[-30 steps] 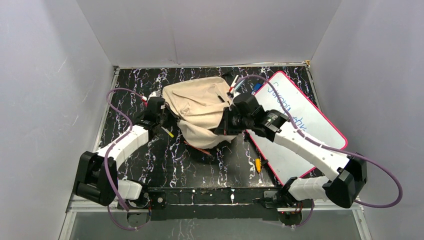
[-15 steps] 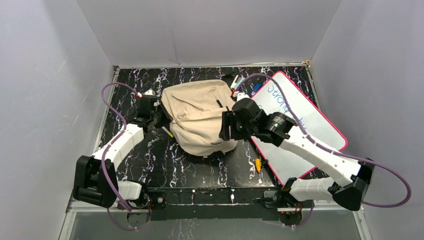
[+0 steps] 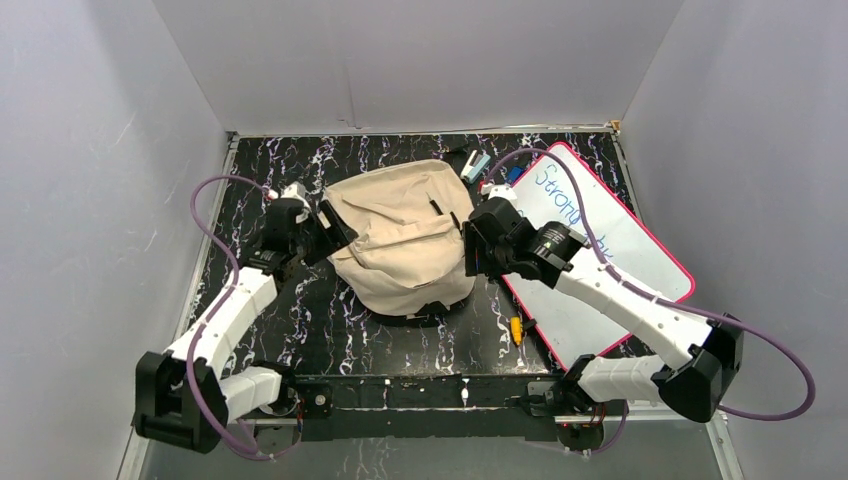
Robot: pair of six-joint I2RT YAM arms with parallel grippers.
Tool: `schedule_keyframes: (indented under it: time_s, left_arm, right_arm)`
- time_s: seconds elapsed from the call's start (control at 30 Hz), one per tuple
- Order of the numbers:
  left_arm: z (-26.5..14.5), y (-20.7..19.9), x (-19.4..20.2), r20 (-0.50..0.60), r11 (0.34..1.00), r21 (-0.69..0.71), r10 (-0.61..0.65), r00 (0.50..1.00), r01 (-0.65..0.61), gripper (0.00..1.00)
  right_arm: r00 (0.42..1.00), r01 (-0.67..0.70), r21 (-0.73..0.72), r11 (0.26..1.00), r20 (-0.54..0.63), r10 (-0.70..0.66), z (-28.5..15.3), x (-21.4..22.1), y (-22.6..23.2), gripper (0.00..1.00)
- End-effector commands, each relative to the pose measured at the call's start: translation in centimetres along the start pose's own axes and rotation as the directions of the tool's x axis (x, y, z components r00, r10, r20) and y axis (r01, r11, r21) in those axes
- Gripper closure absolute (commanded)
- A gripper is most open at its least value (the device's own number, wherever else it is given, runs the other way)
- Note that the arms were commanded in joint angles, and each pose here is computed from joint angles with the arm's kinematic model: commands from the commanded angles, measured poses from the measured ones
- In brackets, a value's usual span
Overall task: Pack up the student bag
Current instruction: Adjust the student bag at the center of the board.
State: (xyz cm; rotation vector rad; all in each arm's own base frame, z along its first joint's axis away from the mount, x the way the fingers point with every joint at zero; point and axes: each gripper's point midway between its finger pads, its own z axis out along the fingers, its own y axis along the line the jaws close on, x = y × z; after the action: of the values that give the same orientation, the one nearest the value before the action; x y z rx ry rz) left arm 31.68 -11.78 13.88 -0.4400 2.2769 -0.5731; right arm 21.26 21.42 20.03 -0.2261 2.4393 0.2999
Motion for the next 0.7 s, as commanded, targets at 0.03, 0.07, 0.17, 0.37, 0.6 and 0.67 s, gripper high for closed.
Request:
schedule_keyframes:
  time_s: [0.03,0.07,0.17,0.37,0.6,0.67]
  left_arm:
    - [-2.0,-0.3,2.9,-0.053,0.99,0.064,-0.119,0.991,0.123,0.23]
    - [-2.1,0.0,3.3,-0.055,0.989,0.062,-0.131,0.99,0.134,0.23]
    - [-2.1,1.1,4.6,-0.068,0.987,0.037,-0.155,0.986,0.158,0.22]
    - [-2.2,2.0,6.7,-0.098,0.975,0.034,-0.217,0.971,0.221,0.21]
    - [-1.2,2.6,8.0,-0.108,0.953,0.029,-0.296,0.949,0.301,0.21]
    - [-0.9,3.0,8.2,-0.106,0.948,0.018,-0.313,0.944,0.316,0.21]
  right_arm:
    - [0.999,-0.016,-0.029,0.999,-0.028,0.015,1.8,0.8,-0.1,0.31]
    - [0.999,-0.022,-0.046,0.999,-0.036,0.02,2.1,1.1,0.1,0.3]
    - [0.998,-0.043,-0.095,0.995,-0.044,0.039,2.5,1.4,0.4,0.26]
    - [0.996,-0.08,-0.166,0.983,-0.048,0.073,2.7,1.7,0.9,0.19]
    - [0.985,-0.16,-0.201,0.966,0.027,0.169,2.0,-1.1,1.3,0.16]
    - [0.981,-0.178,-0.2,0.964,0.035,0.188,2.1,-1.7,1.3,0.15]
